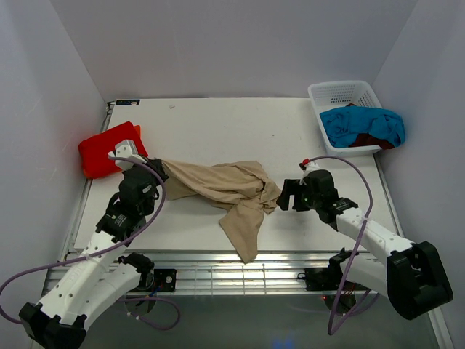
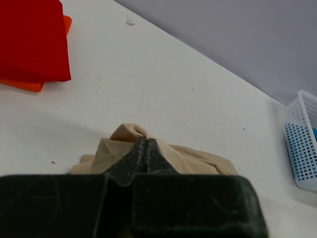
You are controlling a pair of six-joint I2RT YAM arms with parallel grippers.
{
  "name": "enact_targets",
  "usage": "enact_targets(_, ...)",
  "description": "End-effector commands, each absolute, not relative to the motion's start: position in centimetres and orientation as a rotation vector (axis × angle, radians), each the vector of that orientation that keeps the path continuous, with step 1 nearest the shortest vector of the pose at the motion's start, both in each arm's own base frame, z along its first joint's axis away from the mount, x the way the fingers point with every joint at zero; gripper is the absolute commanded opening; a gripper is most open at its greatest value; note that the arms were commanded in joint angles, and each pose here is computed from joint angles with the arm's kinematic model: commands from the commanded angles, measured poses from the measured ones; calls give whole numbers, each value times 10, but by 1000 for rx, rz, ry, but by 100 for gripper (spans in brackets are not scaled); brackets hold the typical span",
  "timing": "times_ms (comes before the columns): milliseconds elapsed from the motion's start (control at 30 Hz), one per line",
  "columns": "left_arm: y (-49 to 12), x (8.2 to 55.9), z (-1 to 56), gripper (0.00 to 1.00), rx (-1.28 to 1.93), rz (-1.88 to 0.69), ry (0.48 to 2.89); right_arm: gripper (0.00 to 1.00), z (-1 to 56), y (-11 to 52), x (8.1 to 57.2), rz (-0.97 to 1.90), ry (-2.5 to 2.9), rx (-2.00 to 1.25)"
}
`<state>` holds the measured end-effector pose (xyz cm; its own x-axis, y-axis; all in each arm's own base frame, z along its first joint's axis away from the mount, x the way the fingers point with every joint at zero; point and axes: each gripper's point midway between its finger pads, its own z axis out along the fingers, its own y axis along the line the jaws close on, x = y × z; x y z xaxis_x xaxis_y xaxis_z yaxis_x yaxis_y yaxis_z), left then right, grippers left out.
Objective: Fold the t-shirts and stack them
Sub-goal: Flatten the tshirt out
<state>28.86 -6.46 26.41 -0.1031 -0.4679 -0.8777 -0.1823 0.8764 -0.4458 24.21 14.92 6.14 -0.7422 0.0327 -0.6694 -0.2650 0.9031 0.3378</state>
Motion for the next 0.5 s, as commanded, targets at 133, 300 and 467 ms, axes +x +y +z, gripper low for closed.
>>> enact_targets(133,-68,287,264,0,-495,-274,1689,80,103,181,281,668,2167,-197)
enact_targets(300,-71,288,255,0,-494,-283,1712,72,119,205,284,761,2114,-247)
enact_targets(467,-76,291,245,0,-488,-286,1740,62,115,229,289,778,2140,-303)
